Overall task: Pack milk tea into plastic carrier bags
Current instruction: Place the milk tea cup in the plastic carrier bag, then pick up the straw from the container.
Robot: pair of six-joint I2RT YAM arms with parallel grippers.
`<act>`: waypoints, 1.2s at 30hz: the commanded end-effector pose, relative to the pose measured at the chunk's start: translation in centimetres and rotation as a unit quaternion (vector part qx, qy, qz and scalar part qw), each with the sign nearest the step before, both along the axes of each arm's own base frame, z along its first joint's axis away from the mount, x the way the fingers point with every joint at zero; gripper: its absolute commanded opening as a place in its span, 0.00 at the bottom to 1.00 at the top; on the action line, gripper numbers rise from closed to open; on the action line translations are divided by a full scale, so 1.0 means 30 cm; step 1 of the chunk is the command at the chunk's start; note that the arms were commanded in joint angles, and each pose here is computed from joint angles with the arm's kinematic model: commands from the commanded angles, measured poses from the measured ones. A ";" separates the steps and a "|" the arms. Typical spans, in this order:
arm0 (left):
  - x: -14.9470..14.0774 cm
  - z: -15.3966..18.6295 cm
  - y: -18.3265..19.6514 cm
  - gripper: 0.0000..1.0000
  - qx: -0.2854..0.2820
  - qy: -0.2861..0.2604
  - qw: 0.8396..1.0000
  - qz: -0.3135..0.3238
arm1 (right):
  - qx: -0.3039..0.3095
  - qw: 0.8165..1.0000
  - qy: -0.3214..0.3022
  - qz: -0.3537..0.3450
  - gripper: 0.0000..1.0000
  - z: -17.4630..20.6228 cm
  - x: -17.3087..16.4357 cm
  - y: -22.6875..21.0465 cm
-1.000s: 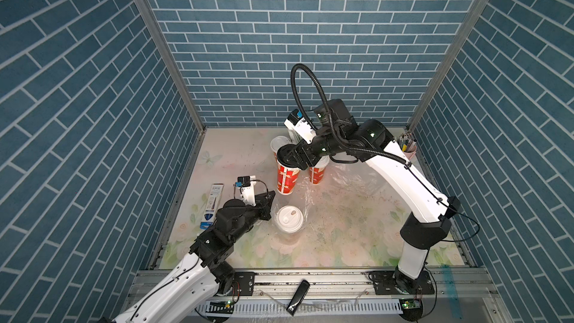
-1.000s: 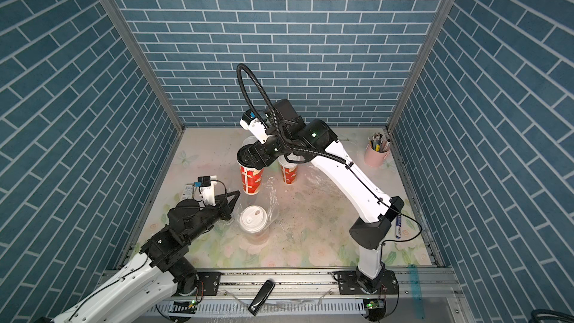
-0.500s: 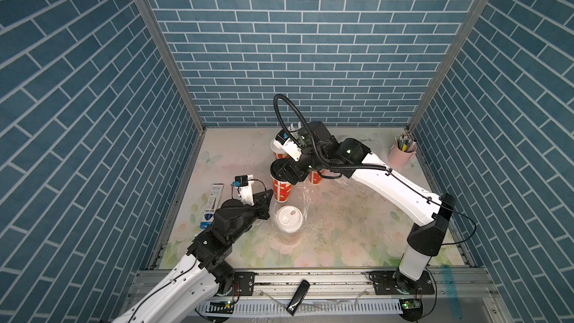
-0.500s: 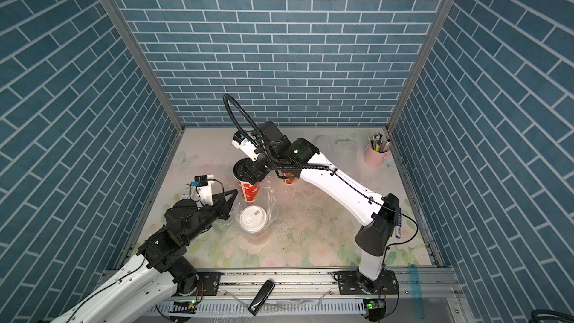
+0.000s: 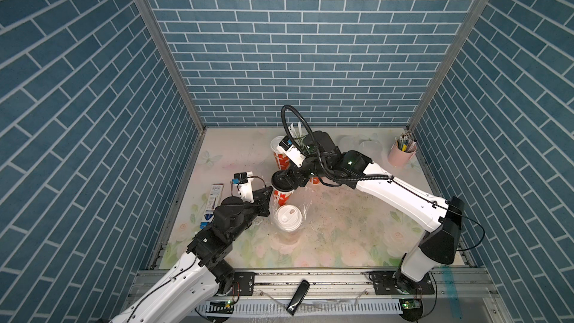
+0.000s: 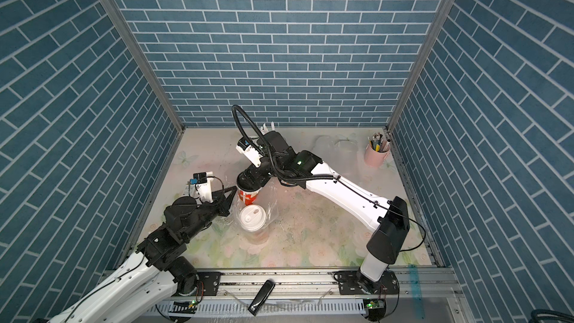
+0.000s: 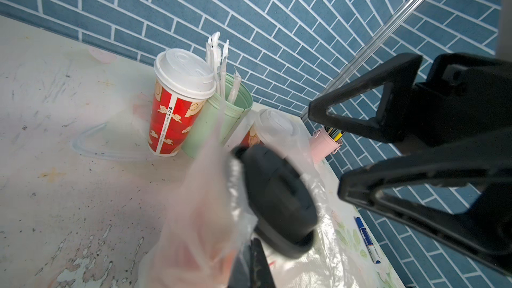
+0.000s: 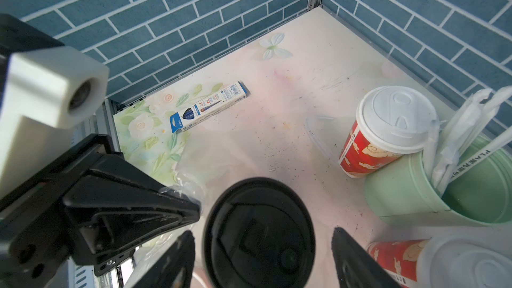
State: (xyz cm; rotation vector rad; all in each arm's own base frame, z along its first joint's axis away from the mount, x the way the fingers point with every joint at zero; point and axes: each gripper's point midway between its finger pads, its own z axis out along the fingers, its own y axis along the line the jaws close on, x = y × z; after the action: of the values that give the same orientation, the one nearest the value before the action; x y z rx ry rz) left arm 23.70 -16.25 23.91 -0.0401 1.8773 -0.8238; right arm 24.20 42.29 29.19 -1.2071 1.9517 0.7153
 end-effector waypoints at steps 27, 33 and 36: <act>0.035 -0.012 0.041 0.00 0.055 0.012 0.998 0.037 | -0.018 0.990 -0.028 -0.136 0.73 0.105 0.387 -0.175; 0.059 -0.020 0.022 0.00 0.078 0.017 0.996 0.032 | -0.034 0.979 0.005 -0.202 0.63 0.025 0.638 -0.220; 0.061 -0.015 0.025 0.00 0.079 0.012 0.996 0.033 | -0.032 0.976 0.011 -0.215 0.61 -0.021 0.732 -0.224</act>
State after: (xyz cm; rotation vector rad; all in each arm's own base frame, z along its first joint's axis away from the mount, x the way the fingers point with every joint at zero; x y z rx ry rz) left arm 25.34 -15.87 22.52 -0.0246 1.9702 -0.6565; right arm 44.91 36.67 30.43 -0.7966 2.0932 0.4610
